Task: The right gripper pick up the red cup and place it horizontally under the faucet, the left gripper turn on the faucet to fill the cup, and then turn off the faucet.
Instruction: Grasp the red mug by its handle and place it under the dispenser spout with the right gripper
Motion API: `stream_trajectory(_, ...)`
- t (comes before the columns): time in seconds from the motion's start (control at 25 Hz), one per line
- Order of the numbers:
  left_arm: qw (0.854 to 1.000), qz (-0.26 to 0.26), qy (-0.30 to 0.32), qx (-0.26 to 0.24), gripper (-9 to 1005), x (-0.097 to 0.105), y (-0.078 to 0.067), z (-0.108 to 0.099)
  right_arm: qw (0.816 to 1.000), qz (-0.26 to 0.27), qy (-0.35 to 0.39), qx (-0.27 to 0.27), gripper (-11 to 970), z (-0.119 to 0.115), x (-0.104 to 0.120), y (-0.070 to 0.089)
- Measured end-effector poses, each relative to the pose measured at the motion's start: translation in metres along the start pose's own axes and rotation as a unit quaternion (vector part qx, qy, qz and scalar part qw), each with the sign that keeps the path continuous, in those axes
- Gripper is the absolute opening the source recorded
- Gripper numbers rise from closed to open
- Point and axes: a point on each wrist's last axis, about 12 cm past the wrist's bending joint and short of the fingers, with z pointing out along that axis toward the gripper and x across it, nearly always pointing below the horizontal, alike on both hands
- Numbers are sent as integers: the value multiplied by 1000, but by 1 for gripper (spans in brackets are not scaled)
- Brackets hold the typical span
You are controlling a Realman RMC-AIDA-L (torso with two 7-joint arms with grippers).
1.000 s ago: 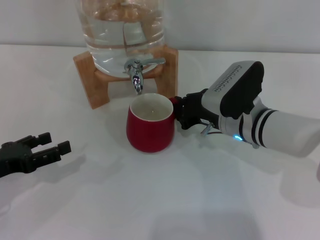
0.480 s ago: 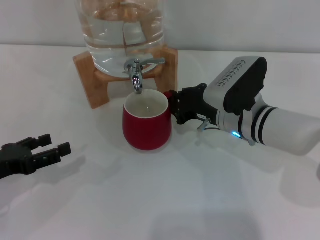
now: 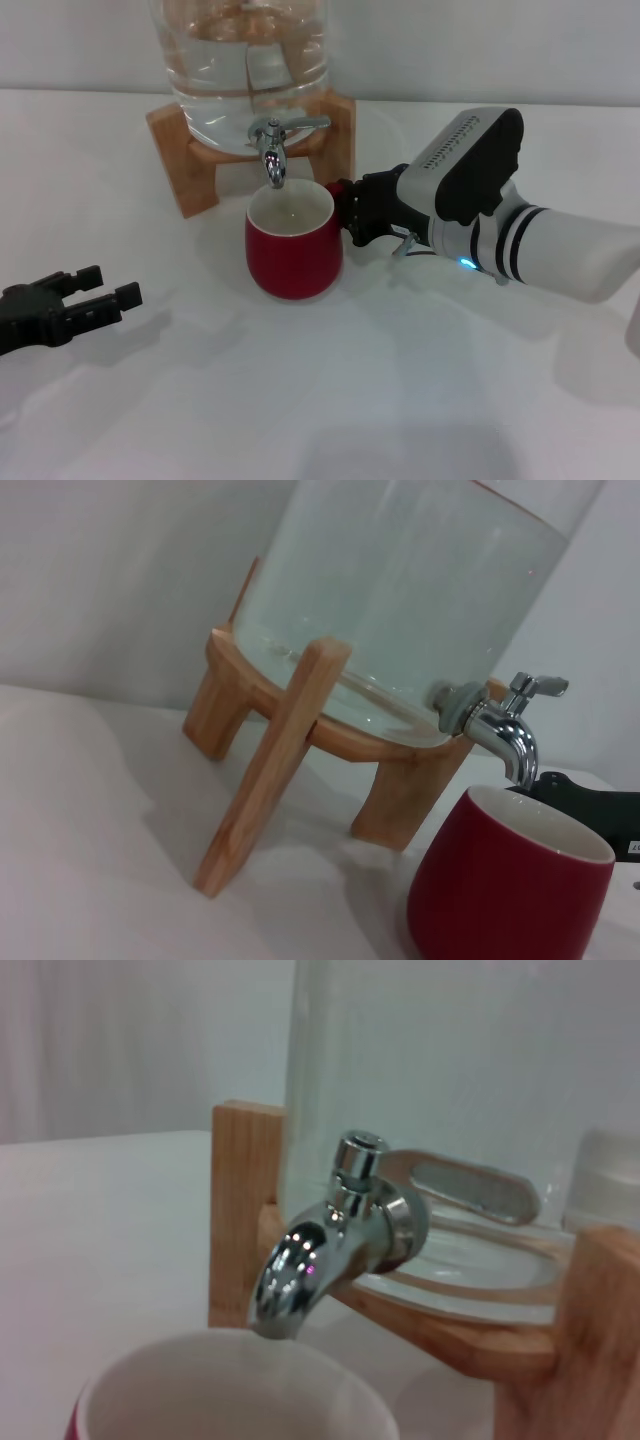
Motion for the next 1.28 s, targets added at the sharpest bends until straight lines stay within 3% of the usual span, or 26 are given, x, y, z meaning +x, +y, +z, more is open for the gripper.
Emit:
stream_trajectory(0.48,1000,-1,-1,1,884,0,0,0,1000,-16,-8,-11,94,6,-12,3)
stream_trajectory(1.28,1000,5,-2,5,884,-6,0,5,1000,-26,10,1,94,5,-4,-3)
